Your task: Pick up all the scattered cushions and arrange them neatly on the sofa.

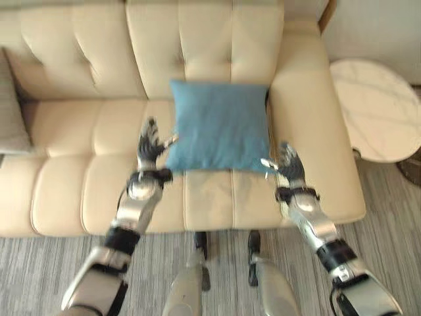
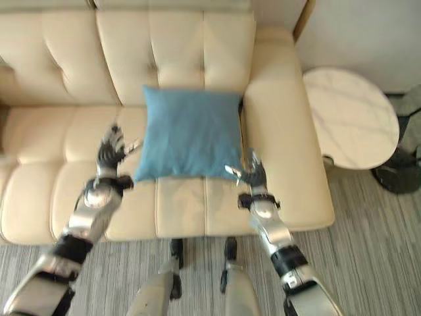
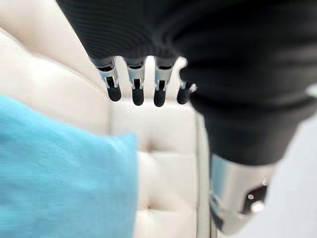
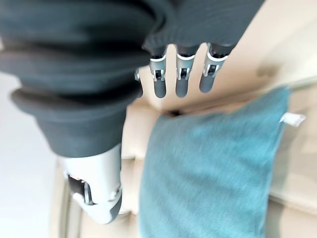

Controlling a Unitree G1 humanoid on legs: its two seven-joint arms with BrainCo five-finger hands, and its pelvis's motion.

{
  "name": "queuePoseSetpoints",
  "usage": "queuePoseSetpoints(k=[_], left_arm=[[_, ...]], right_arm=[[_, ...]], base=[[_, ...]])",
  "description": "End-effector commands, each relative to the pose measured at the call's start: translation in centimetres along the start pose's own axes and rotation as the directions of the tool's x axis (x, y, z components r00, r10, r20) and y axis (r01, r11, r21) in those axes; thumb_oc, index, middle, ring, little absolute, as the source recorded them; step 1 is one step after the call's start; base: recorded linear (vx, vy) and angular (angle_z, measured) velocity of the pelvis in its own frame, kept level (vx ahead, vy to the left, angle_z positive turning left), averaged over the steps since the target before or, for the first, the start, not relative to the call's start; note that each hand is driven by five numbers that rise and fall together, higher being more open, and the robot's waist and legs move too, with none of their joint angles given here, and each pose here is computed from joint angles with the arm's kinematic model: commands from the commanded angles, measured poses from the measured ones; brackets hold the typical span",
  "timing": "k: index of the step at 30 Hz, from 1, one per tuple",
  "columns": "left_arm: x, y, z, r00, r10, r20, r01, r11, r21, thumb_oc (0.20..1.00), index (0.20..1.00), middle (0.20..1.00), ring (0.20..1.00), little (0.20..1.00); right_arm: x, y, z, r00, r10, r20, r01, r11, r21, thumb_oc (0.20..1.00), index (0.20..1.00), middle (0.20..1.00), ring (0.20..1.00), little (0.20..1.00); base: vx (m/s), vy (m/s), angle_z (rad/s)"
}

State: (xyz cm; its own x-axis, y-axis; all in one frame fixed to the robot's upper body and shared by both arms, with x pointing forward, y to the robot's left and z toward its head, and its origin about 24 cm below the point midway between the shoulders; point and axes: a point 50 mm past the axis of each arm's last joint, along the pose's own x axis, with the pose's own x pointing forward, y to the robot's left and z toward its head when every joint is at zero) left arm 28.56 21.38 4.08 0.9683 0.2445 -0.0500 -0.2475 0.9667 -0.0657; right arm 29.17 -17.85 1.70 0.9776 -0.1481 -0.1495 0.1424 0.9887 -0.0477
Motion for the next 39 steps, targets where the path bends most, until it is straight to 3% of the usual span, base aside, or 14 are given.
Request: queuePoseSetpoints(k=[1,3,8,14,20,24,39], left_arm=[[0.4,1.6,-0.1,0.999,-0.047,0.005,0.046,0.994,0.099,1.0,1.0,1.0,1.0,1.0],[-0.5,2.7,-1.5,0.998,-0.025,-0.053,0.031,0.993,0.11,1.0,1.0,1.0,1.0,1.0],[-5.1,7.1,-9.1,0.916,0.09,-0.391,-0.017,0.982,0.186,1.0,1.0,1.0,1.0,1.0],[-8.2,8.5,-12.6,0.829,0.127,-0.545,0.043,0.956,0.289,1.0,1.0,1.0,1.0,1.0],[-8.4,8.7,-12.6,0.829,0.123,-0.546,0.088,0.934,0.345,1.0,1.0,1.0,1.0,1.0],[-6.9,9.0,-10.7,0.876,0.117,-0.468,0.115,0.891,0.439,1.0,1.0,1.0,1.0,1.0],[-7.8,8.6,-11.4,0.858,0.123,-0.499,0.07,0.934,0.351,1.0,1.0,1.0,1.0,1.0]], right_arm=[[0.6,-0.8,0.6,0.999,0.035,0.024,-0.033,0.997,-0.064,1.0,1.0,1.0,1.0,1.0],[0.1,-1.6,-0.5,1.0,0.026,-0.017,-0.027,0.997,-0.075,1.0,1.0,1.0,1.0,1.0],[-2.2,-5.0,-5.5,0.975,-0.032,-0.222,0.007,0.994,-0.112,1.0,1.0,1.0,1.0,1.0],[-4.6,-6.8,-8.9,0.933,-0.07,-0.354,0.019,0.989,-0.144,1.0,1.0,1.0,1.0,1.0],[-5.8,-6.8,-10.4,0.909,-0.079,-0.409,0.022,0.99,-0.141,1.0,1.0,1.0,1.0,1.0],[-5.7,-6.7,-10.5,0.909,-0.087,-0.408,0.048,0.993,-0.105,1.0,1.0,1.0,1.0,1.0],[-5.2,-6.4,-9.9,0.921,-0.085,-0.38,0.05,0.994,-0.101,1.0,1.0,1.0,1.0,1.0]], base=[[0.07,0.106,0.01],[0.05,0.064,-0.05],[0.04,0.08,-0.06],[0.0,0.086,0.0],[-0.09,0.048,-0.06],[-0.25,0.021,-0.29],[-0.21,-0.091,-0.28]])
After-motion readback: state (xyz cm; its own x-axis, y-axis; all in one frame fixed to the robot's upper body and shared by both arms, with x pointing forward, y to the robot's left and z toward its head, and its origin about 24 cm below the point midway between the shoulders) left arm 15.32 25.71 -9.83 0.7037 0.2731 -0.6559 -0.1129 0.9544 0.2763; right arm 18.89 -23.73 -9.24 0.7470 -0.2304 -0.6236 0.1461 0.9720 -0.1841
